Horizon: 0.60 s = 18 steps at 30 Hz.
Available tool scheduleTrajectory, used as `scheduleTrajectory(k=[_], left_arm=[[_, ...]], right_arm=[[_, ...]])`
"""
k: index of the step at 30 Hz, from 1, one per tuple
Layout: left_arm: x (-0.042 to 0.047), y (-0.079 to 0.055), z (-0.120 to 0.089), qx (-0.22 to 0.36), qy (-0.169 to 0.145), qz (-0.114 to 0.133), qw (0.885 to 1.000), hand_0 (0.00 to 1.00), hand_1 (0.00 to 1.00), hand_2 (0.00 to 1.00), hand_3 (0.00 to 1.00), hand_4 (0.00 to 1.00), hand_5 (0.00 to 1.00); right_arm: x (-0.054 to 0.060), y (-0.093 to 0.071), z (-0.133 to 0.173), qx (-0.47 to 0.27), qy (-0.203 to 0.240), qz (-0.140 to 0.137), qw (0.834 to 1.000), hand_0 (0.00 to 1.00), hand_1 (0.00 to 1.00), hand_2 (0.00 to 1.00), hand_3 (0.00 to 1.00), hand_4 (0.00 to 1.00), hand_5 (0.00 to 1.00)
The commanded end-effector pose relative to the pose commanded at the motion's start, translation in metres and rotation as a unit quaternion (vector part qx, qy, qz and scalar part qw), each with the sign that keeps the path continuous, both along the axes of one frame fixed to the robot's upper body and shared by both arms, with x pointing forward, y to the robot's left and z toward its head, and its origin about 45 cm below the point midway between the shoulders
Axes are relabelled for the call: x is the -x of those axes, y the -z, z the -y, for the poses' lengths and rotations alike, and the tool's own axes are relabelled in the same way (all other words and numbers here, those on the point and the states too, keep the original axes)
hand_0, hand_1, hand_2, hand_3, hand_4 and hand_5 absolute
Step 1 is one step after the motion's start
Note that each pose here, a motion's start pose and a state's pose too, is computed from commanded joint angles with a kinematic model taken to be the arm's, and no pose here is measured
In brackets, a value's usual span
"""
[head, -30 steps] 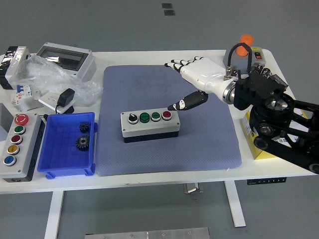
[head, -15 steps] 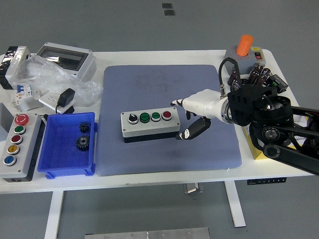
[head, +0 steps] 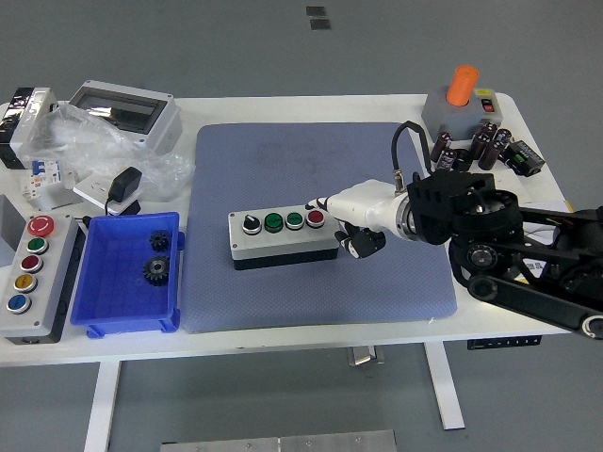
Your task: Pick up the button,place it on the desk,press the button,press the button
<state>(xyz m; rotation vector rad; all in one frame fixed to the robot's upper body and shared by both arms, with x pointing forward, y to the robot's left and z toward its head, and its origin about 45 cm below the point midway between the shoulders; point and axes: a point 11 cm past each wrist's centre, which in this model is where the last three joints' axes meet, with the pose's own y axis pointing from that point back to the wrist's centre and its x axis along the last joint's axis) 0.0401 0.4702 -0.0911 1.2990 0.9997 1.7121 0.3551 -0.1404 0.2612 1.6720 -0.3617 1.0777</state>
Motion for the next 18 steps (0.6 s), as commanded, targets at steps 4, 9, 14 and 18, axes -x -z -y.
scheduleTrajectory(k=[4, 9, 14, 18], left_arm=[[-0.0004, 0.000, 0.000, 0.000, 0.000, 0.000, 1.000, 0.630, 0.632, 0.577, 0.569, 0.526, 0.114], [-0.0017, 0.000, -0.001, -0.001, 0.000, 0.001, 1.000, 0.630, 0.632, 0.577, 0.569, 0.526, 0.114], [-0.0035, -0.001, -0.001, -0.001, 0.001, 0.003, 1.000, 0.630, 0.632, 0.577, 0.569, 0.526, 0.114], [-0.0047, -0.001, -0.002, -0.001, 0.002, 0.005, 1.000, 0.630, 0.632, 0.577, 0.569, 0.526, 0.114]], right_arm=[[-0.005, 0.007, 0.002, 0.006, 0.008, -0.003, 1.000, 0.556, 0.498, 0.307, 0.998, 0.250, 0.002], [-0.005, 0.014, 0.004, 0.012, 0.010, -0.008, 1.000, 0.553, 0.497, 0.306, 0.998, 0.249, 0.002], [-0.005, 0.021, 0.005, 0.020, 0.012, -0.012, 1.000, 0.541, 0.492, 0.303, 0.998, 0.247, 0.002], [-0.005, 0.028, 0.006, 0.032, 0.013, -0.016, 0.999, 0.541, 0.492, 0.303, 0.998, 0.247, 0.002]])
